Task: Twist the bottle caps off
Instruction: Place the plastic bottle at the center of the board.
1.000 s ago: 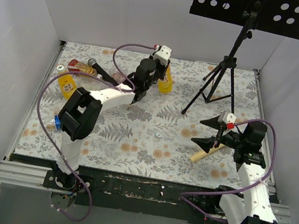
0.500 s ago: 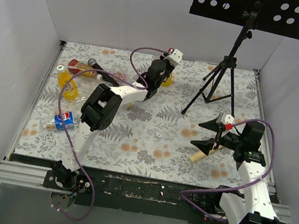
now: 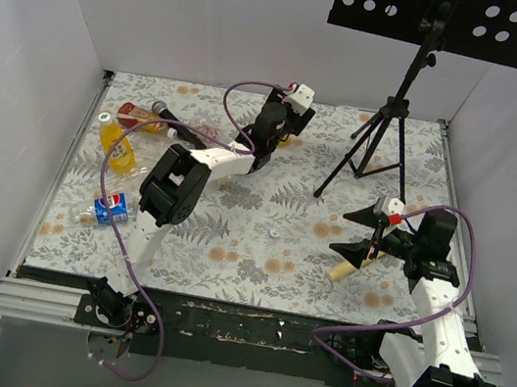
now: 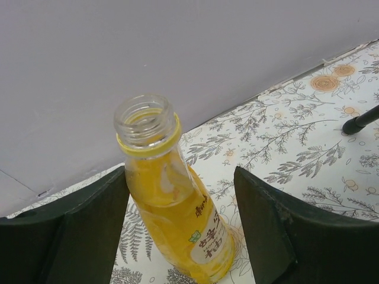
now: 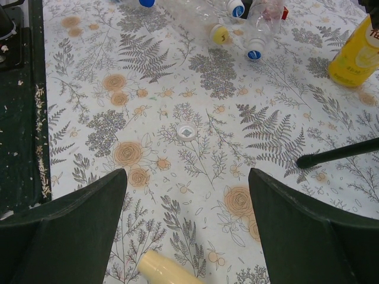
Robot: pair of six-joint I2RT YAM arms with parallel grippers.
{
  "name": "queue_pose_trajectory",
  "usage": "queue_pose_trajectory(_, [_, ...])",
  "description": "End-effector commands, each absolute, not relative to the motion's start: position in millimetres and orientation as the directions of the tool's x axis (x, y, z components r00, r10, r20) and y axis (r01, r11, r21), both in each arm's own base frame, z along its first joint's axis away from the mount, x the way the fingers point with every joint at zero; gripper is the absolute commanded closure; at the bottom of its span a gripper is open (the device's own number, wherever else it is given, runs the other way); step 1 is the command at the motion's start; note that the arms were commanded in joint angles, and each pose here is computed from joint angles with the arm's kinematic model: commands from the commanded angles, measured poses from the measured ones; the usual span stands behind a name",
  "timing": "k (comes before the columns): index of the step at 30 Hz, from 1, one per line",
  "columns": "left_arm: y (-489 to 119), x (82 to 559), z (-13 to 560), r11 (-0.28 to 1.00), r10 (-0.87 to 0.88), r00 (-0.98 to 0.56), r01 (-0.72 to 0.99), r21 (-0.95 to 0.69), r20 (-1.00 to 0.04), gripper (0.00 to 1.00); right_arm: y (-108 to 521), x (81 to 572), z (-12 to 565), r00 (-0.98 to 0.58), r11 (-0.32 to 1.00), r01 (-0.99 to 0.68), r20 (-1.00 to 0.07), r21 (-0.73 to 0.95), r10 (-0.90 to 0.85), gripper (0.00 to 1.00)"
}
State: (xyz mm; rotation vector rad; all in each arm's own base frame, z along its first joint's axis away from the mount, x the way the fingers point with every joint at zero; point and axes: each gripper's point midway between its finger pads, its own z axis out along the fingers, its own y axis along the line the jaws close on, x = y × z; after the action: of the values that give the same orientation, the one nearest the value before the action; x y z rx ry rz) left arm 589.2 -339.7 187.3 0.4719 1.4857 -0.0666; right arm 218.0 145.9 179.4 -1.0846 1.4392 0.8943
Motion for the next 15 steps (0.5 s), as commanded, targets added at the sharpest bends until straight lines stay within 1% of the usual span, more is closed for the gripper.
queue_pose_trajectory(1, [-330, 585, 231, 0.925, 0.194, 0.132, 0.304, 0.226, -0.972, 0.29, 145, 222, 196, 0.045, 0.298, -0.951, -0.988, -0.087, -0.147, 0.10])
queue_pose_trajectory(9, [-321, 583, 239, 0.938, 0.186, 0.119, 0.275, 0.213, -0.975, 0.26, 144, 221, 197, 0.050, 0.302, -0.949, -0.988, -0.093, -0.146, 0.10])
queue_pose_trajectory(12, [-317, 580, 242, 0.942, 0.178, 0.113, 0.267, 0.202, -0.978, 0.23, 143, 221, 197, 0.052, 0.302, -0.949, -0.988, -0.094, -0.145, 0.10])
queue_pose_trajectory(15, [-311, 577, 247, 0.951, 0.162, 0.101, 0.248, 0.183, -0.982, 0.18, 143, 222, 196, 0.050, 0.305, -0.948, -0.988, -0.093, -0.145, 0.10])
